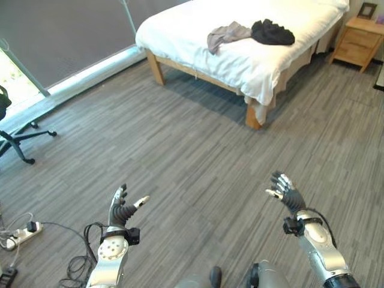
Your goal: Pick up bed clothes into laundry basket.
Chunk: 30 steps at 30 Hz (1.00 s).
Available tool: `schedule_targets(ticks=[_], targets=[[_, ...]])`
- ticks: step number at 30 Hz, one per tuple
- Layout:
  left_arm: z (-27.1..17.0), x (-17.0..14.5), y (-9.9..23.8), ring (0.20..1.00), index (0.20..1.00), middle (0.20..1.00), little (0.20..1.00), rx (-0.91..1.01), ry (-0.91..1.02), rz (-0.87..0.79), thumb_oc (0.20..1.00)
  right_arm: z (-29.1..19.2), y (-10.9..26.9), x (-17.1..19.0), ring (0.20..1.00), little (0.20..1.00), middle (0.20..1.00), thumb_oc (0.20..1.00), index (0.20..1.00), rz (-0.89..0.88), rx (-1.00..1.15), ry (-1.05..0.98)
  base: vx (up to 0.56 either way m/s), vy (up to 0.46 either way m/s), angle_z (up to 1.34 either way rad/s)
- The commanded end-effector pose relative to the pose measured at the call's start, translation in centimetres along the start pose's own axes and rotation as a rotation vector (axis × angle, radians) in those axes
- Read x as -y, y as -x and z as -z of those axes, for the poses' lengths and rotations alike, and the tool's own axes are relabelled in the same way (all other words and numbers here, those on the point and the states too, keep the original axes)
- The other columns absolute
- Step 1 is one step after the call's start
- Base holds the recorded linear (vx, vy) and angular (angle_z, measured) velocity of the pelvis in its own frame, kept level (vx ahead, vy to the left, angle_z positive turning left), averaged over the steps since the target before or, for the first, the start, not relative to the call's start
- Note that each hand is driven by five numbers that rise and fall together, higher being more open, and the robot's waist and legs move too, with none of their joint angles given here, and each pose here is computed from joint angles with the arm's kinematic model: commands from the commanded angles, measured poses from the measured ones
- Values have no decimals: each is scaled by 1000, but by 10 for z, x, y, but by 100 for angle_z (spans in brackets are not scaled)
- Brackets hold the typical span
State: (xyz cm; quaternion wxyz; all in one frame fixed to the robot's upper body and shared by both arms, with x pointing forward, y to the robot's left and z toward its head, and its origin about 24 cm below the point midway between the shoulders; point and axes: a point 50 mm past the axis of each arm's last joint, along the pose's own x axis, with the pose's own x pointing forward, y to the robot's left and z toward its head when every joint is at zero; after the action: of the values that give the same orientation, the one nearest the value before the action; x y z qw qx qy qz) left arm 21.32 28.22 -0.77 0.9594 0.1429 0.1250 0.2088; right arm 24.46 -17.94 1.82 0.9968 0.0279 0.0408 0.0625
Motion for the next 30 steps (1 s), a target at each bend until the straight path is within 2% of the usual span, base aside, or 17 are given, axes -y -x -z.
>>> schedule_targets(ticks=[1, 2, 6, 9, 12, 15, 21, 26, 30], targets=[[-36, -8, -11, 1000, 1000, 1000, 1000, 165, -17, -10, 1000, -13, -10, -5, 1000, 1000, 1000, 1000, 1000, 1, 86, -84, 598, -17, 34], [-43, 1, -12, 1000, 1000, 1000, 1000, 191, -26, 20, 1000, -6, -6, -9, 1000, 1000, 1000, 1000, 1000, -1, 65, -188, 401, -10, 47], [-37, 12, -7, 1000, 1000, 1000, 1000, 172, -18, 71, 1000, 3, 4, -6, 1000, 1000, 1000, 1000, 1000, 6, 29, -240, 596, 20, 25], [-44, 26, -5, 1000, 1000, 1000, 1000, 187, 50, 132, 1000, 2, 8, -2, 1000, 1000, 1000, 1000, 1000, 31, 43, -350, 516, -69, 37], [-56, 38, -5, 1000, 1000, 1000, 1000, 236, 25, 202, 1000, 0, 12, 13, 1000, 1000, 1000, 1000, 1000, 76, 40, -277, 559, -142, -4], [-62, 47, -2, 1000, 1000, 1000, 1000, 255, 47, 251, 1000, -4, 9, 18, 1000, 1000, 1000, 1000, 1000, 114, 66, -311, 607, 56, -9], [-48, 33, 4, 1000, 1000, 1000, 1000, 218, -54, 249, 1000, -10, -1, 13, 1000, 1000, 1000, 1000, 1000, 63, 80, -243, 698, 224, -26], [-40, 25, 6, 1000, 1000, 1000, 1000, 206, -132, 246, 1000, -10, -7, -7, 1000, 1000, 1000, 1000, 1000, 1, 75, -179, 581, 395, -51], [-38, 32, 5, 1000, 1000, 1000, 1000, 186, -110, 246, 1000, -22, -20, -29, 1000, 1000, 1000, 1000, 1000, -32, 131, -311, 518, 535, -29]])
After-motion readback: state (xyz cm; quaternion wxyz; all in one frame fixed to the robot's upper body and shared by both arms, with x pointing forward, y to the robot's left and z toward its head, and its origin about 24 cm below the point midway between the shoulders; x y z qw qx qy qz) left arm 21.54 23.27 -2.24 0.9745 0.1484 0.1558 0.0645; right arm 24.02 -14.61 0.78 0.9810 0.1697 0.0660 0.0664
